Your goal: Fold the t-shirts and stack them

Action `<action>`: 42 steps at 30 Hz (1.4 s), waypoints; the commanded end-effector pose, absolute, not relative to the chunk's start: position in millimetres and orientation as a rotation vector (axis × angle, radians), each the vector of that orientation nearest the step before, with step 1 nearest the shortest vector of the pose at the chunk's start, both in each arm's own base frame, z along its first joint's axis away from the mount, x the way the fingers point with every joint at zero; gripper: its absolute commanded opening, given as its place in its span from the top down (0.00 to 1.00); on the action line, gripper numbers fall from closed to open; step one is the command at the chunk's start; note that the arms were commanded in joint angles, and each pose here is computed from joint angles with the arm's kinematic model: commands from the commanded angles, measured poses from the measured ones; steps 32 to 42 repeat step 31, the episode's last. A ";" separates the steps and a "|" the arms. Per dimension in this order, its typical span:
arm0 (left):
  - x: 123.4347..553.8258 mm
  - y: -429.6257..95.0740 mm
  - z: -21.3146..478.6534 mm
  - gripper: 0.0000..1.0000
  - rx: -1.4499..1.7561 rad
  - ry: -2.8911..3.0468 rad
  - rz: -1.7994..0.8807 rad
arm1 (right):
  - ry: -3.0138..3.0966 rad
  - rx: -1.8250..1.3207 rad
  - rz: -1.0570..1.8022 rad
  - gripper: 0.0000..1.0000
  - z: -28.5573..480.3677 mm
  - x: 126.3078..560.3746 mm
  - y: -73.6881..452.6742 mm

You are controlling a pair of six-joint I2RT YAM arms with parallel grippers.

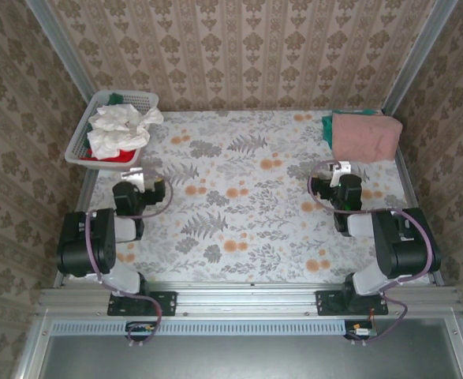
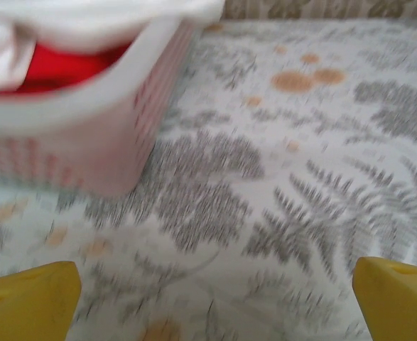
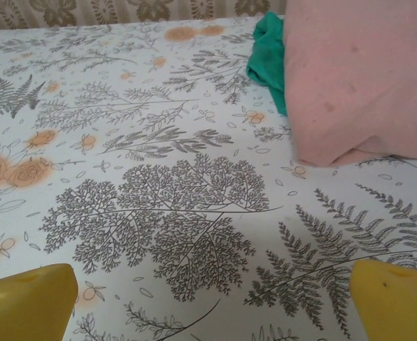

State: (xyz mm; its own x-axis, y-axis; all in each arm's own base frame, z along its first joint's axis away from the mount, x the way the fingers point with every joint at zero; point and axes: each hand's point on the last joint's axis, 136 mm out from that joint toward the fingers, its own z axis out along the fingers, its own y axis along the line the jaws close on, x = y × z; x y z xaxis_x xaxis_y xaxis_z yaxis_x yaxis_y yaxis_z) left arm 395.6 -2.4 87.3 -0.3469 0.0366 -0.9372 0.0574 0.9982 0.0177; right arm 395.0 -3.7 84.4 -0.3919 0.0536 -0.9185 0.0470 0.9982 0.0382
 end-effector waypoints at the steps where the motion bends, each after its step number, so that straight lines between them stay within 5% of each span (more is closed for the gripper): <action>1: 399.8 -1.6 94.8 0.00 0.091 1.917 0.039 | 1.921 0.077 -0.027 0.00 97.3 399.9 -7.2; 42: 400.5 -2.3 94.9 0.00 0.097 1.918 0.053 | 1.920 0.066 -0.037 0.00 97.9 399.7 -5.2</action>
